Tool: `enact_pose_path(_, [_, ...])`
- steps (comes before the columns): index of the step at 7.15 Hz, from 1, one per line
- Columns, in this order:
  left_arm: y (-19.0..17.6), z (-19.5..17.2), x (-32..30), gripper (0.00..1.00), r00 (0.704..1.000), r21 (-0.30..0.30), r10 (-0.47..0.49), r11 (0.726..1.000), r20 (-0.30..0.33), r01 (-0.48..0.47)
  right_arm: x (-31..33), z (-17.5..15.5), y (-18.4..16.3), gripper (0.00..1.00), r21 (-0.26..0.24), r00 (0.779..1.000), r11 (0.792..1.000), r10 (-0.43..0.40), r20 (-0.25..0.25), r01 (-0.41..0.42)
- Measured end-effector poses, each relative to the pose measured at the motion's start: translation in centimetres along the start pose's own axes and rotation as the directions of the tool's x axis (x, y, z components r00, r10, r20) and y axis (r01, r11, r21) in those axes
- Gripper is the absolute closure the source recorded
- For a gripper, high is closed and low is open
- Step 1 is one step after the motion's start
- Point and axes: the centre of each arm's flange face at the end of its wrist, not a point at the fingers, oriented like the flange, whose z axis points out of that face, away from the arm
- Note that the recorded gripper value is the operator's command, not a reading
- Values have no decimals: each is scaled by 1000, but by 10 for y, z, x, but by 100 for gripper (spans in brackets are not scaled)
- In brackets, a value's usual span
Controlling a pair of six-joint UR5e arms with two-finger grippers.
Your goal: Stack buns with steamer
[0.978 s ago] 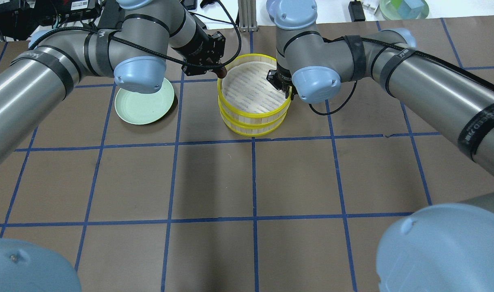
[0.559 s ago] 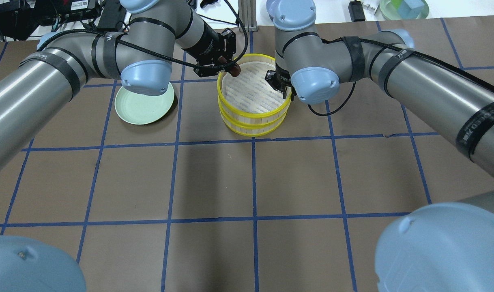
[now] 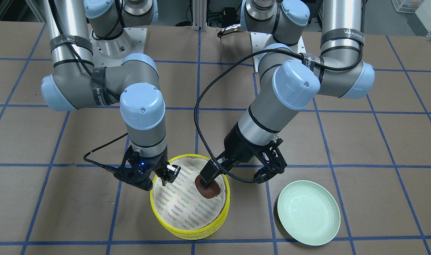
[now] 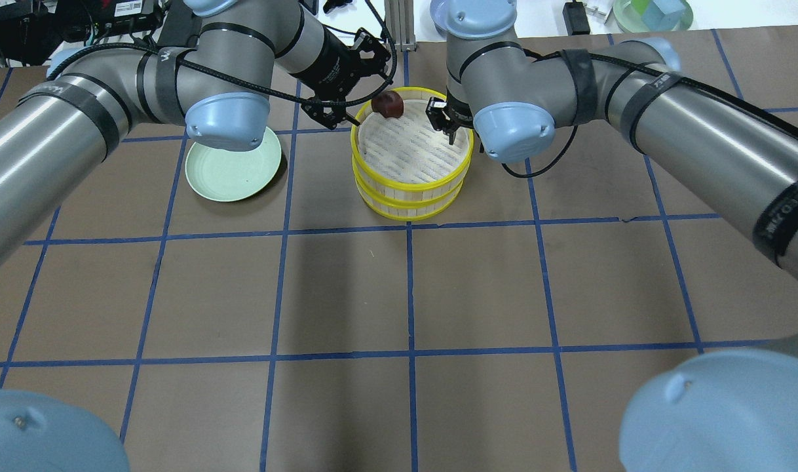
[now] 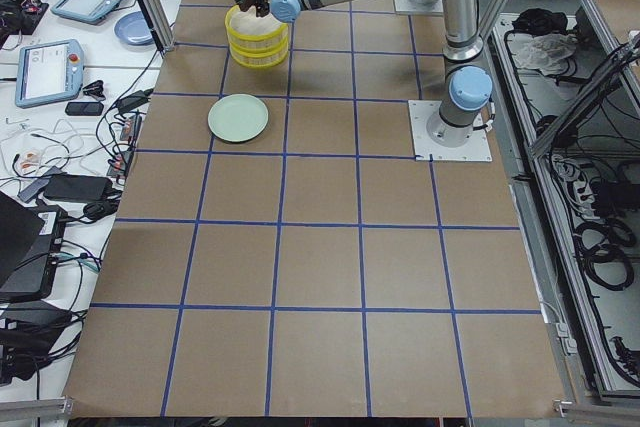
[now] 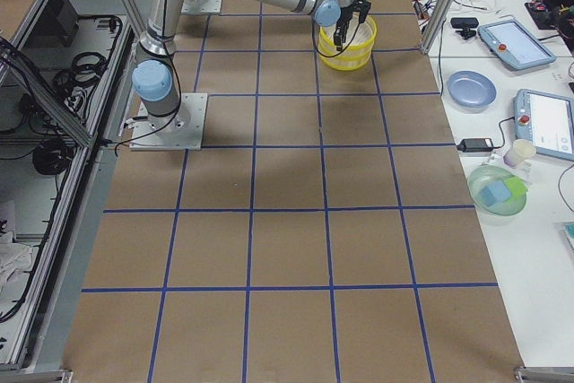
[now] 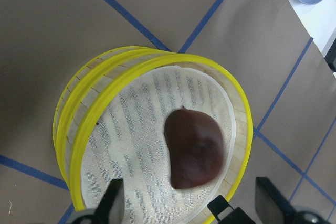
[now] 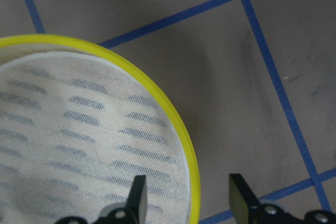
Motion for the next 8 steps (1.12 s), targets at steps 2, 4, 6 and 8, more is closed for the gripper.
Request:
enact_pose_path(2, [-8, -8, -5, 0, 1000, 4, 28, 1000, 9, -28, 24, -63, -7, 2, 72, 997, 995, -76, 21, 74])
enact_pose_path(4, [-38, -38, -31, 0, 990, -12, 120, 993, 74, -119, 63, -135, 0, 1, 87, 989, 986, -147, 6, 146])
enact_pose_path(6, [-62, -76, -62, 0, 939, -26, 266, 963, 218, -267, 95, -199, 36, 0, 28, 975, 975, -222, -19, 222])
enact_pose_path(8, [-75, -113, -87, 0, 843, -67, 413, 907, 345, -417, 113, -222, 63, 0, -58, 958, 958, -283, -34, 281])
